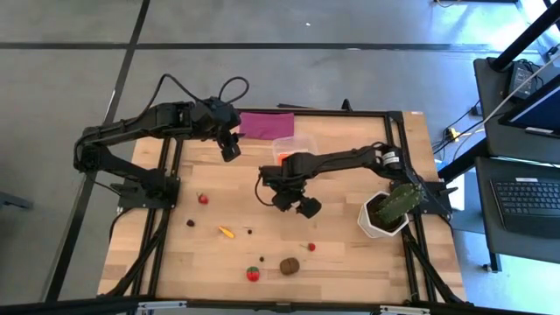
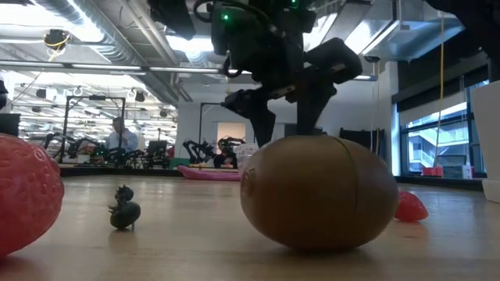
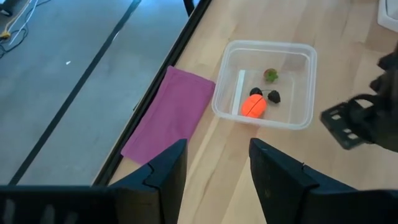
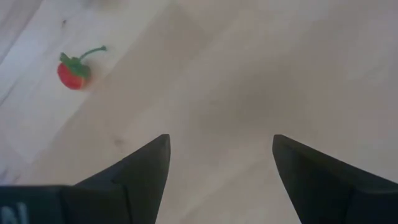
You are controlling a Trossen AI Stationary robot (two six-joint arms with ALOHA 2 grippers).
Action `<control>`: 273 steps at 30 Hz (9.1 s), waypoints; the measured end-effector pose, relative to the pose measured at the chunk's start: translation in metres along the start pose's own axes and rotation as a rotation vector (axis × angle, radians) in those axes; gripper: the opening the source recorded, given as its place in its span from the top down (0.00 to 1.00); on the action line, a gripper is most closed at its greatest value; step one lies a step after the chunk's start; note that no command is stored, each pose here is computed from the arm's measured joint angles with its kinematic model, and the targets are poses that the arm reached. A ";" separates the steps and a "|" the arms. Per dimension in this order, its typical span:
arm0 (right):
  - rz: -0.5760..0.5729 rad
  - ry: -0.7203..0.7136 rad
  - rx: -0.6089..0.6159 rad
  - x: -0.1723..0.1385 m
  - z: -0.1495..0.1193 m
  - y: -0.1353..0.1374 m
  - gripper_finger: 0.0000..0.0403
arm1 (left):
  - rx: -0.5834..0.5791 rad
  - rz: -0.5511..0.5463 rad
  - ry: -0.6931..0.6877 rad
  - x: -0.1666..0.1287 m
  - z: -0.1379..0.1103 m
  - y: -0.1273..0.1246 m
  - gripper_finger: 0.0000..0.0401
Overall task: Pick and placing Produce into tupperware
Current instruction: Put the middle red strawberry into the transparent bin
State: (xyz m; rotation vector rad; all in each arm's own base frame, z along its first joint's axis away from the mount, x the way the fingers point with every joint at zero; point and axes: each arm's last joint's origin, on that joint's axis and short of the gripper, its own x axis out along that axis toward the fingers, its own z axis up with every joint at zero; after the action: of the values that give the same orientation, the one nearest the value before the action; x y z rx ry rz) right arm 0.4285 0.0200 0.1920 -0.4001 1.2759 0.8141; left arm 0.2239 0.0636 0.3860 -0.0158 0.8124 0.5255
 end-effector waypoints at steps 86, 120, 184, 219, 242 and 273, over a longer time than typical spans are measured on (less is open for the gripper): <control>-0.577 -0.225 0.208 -0.210 -0.016 -0.005 0.30 | 0.003 0.000 0.012 0.000 -0.001 0.000 0.59; -0.603 -0.750 0.623 -0.222 -0.169 0.255 0.30 | -0.053 -0.371 -0.294 0.012 0.008 -0.064 0.59; -1.139 -1.164 0.719 -0.125 -0.249 0.266 0.99 | -0.019 -0.582 -0.455 0.089 -0.008 -0.141 0.59; -1.153 -1.052 0.855 -0.084 -0.254 0.248 0.99 | -0.022 -0.752 -0.373 0.139 -0.027 -0.194 0.37; -1.154 -1.047 0.888 -0.082 -0.255 0.248 0.99 | 0.349 -0.683 -0.363 0.199 -0.049 -0.247 0.33; -1.153 -1.044 0.889 -0.082 -0.255 0.248 0.99 | 0.444 -0.640 -0.223 0.225 -0.088 -0.335 0.35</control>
State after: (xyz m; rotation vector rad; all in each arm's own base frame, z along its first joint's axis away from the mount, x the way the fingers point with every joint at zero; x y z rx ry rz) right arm 0.0684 -0.0135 0.2408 0.0815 0.1791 -0.5428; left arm 0.4432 -0.1478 0.1070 0.1843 0.6437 -0.2590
